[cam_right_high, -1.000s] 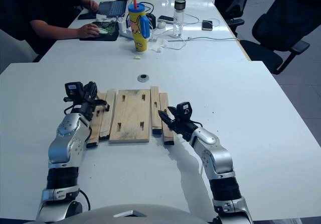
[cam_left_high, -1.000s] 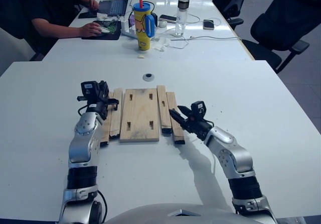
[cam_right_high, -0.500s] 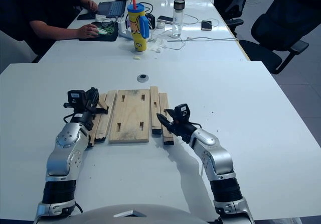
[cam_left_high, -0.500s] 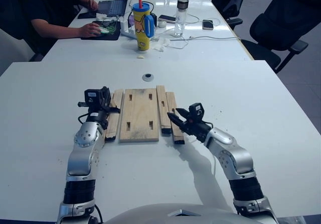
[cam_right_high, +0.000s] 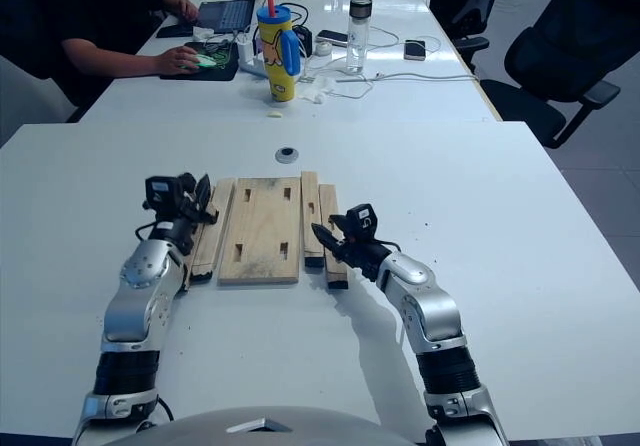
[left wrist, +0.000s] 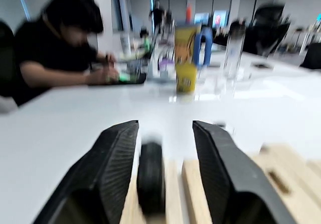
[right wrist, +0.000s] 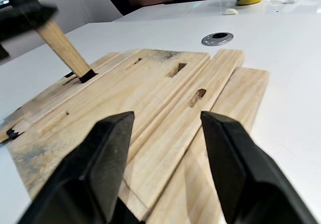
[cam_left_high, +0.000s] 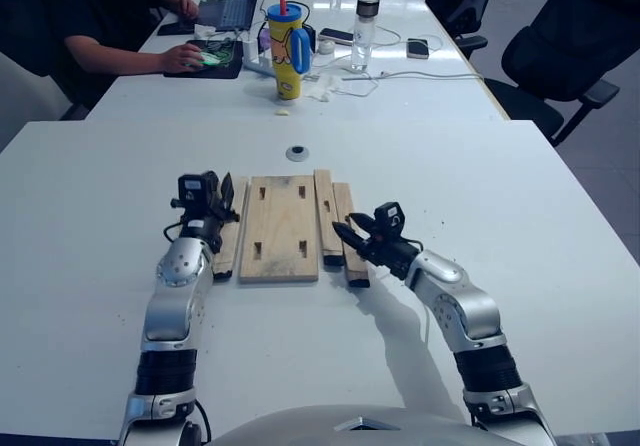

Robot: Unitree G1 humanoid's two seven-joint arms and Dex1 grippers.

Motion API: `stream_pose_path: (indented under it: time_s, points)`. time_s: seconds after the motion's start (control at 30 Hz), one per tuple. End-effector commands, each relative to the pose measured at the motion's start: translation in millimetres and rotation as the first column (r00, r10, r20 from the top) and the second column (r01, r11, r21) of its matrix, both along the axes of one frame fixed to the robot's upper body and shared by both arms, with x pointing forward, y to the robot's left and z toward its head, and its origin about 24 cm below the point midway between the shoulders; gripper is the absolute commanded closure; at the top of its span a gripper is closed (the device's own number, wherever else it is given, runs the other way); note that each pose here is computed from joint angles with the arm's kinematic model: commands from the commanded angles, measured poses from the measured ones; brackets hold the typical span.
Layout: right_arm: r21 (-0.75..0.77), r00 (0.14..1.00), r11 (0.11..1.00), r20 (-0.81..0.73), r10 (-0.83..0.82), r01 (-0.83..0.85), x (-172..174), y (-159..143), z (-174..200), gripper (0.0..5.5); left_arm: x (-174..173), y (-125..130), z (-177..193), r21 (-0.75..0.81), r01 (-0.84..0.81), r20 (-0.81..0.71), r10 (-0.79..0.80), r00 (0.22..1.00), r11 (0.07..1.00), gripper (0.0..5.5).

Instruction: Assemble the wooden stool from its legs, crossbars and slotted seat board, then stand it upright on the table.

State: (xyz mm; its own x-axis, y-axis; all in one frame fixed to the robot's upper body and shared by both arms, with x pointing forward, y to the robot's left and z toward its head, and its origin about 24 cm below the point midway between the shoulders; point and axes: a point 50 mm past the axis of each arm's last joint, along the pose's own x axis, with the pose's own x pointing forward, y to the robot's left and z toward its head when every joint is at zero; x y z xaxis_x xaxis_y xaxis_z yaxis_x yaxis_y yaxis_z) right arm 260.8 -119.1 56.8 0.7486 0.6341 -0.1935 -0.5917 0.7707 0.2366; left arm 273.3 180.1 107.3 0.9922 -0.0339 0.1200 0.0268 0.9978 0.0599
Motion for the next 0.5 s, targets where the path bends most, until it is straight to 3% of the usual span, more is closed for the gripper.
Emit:
stream_pose_path:
  time_s: [0.03,0.17,0.27,0.4,0.5]
  points:
    - [0.014,1.0,1.0,-0.002,0.011,-0.011,0,3,1,3.05,-4,7,30,-0.003,-0.045,0.153,0.045,0.987,0.999,3.13]
    - [0.009,1.0,1.0,-0.007,0.021,-0.021,-2,4,-1,3.05,4,2,78,-0.022,-0.029,0.332,0.035,0.943,0.999,3.13]
    - [0.006,1.0,1.0,-0.009,0.029,-0.029,-3,6,-2,3.05,25,1,98,-0.038,0.014,0.338,0.0,0.941,0.999,3.13]
    - [-0.002,0.999,0.999,-0.004,0.039,-0.039,-2,10,-2,3.05,42,0,81,-0.037,0.039,0.204,-0.031,0.978,0.999,3.13]
    - [-0.002,0.999,0.999,0.001,0.043,-0.043,0,11,-2,3.05,44,6,-2,-0.072,-0.001,-0.203,-0.014,0.979,0.997,3.13]
